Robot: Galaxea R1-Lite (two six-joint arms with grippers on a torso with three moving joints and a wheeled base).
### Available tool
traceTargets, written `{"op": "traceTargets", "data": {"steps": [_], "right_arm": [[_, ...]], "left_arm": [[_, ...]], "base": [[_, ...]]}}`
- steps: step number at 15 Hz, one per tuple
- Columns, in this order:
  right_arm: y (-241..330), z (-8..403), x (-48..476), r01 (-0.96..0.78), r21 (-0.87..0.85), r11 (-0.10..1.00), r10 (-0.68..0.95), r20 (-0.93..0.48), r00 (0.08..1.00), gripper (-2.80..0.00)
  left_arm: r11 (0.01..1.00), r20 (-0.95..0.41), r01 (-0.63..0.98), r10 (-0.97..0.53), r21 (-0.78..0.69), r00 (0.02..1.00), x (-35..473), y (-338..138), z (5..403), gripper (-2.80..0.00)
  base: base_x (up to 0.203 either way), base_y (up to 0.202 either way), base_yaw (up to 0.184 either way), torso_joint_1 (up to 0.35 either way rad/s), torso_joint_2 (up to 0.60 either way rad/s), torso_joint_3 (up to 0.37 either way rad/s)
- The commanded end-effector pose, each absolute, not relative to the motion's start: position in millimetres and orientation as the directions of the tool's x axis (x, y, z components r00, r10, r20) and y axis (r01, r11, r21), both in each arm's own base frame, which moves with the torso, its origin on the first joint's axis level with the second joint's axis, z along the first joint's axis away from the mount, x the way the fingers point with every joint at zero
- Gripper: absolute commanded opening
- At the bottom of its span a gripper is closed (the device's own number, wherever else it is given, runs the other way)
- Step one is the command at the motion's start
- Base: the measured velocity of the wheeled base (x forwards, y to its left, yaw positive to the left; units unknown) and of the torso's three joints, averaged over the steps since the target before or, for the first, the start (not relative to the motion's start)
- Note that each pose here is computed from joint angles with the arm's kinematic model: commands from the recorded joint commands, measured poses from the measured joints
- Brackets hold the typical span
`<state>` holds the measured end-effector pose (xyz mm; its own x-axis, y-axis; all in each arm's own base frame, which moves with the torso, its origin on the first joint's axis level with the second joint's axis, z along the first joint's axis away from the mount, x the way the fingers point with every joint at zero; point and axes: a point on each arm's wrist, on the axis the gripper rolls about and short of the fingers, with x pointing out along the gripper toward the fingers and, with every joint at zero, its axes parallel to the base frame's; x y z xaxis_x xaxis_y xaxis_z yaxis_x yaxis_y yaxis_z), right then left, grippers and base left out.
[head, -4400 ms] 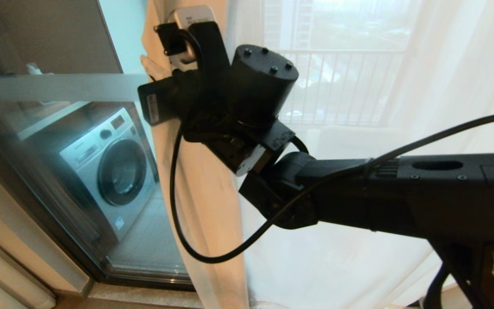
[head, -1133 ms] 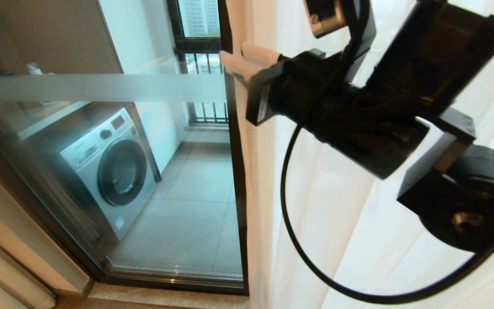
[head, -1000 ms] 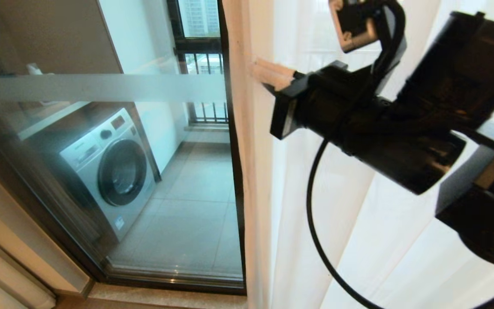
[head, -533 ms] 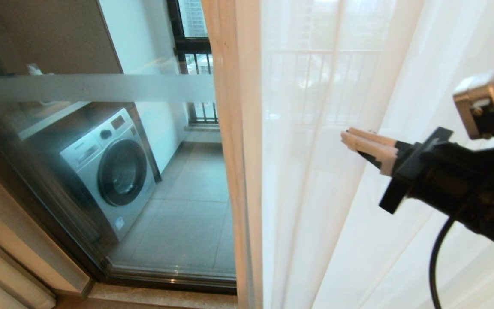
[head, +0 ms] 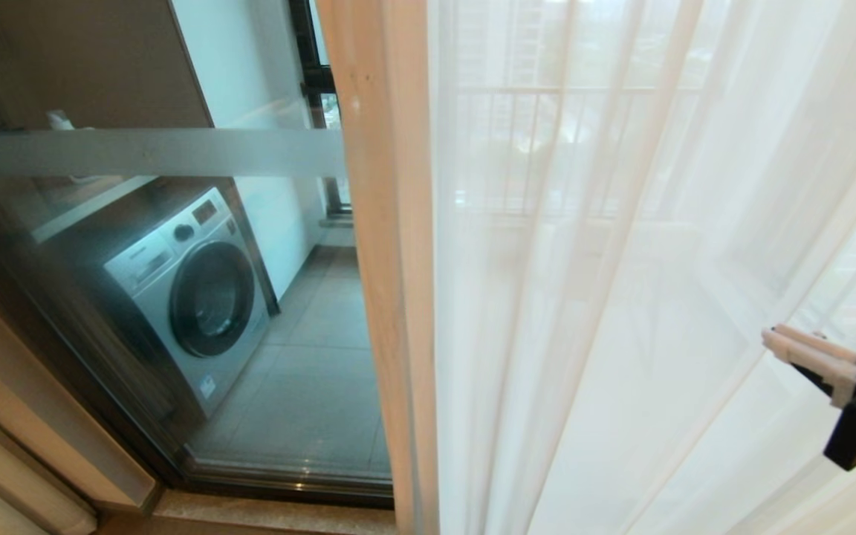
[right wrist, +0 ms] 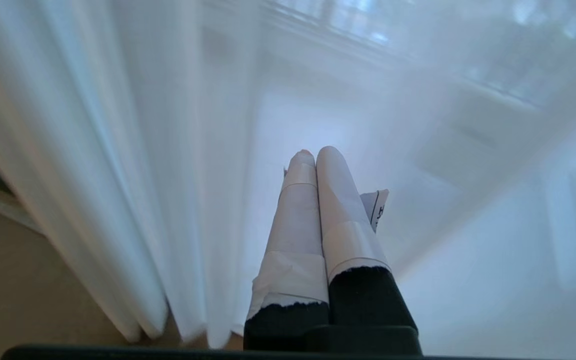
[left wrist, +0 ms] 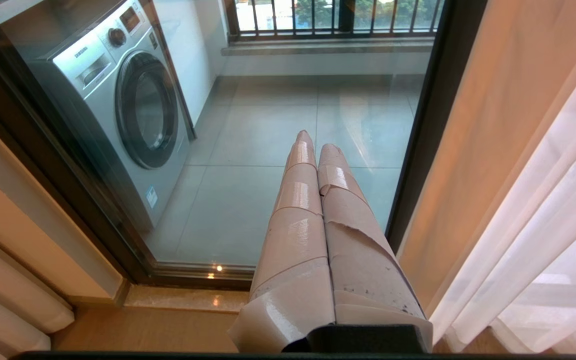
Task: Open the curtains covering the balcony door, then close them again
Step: Close the inner curtains on both sides
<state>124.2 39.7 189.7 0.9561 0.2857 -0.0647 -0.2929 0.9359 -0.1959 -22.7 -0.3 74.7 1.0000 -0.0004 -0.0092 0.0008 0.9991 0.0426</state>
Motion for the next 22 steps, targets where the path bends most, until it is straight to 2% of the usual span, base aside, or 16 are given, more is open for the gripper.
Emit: {"op": "traceTargets", "data": {"steps": [1,6,12,18,22], "right_arm": [[16.3,182.9,104.4,-0.147,-0.198,0.969,0.137,-0.062,0.989,-2.80],[-2.9,153.9,72.0,0.032,-0.197,0.980,-0.049,-0.080,0.996,-2.80],[0.4,117.9,20.2,-0.018,-0.182,0.983,0.011,-0.038,0.999,-2.80],[1.0,86.5,-6.9,-0.036,-0.179,0.983,0.017,-0.110,0.994,-2.80],[0.8,76.9,-19.9,-0.034,-0.161,0.986,0.029,-0.034,0.999,-2.80]], "left_arm": [[0.999,-0.011,0.000,0.000,0.043,1.000,-22.6,-0.3,74.8,-2.80],[0.999,-0.011,0.000,0.000,0.043,1.000,-22.6,-0.3,74.8,-2.80],[0.999,-0.011,0.000,0.000,0.043,1.000,-22.6,-0.3,74.8,-2.80],[0.999,-0.011,0.000,0.000,0.043,1.000,-22.6,-0.3,74.8,-2.80],[0.999,-0.011,0.001,-0.001,0.043,1.000,-22.6,-0.3,74.8,-2.80]], "base": [[0.000,0.000,0.000,0.000,0.00,0.000],[0.000,0.000,0.000,0.000,0.00,0.000],[0.000,0.000,0.000,0.000,0.00,0.000],[0.000,0.000,0.000,0.000,0.00,0.000],[0.000,0.000,0.000,0.000,0.00,0.000]]}}
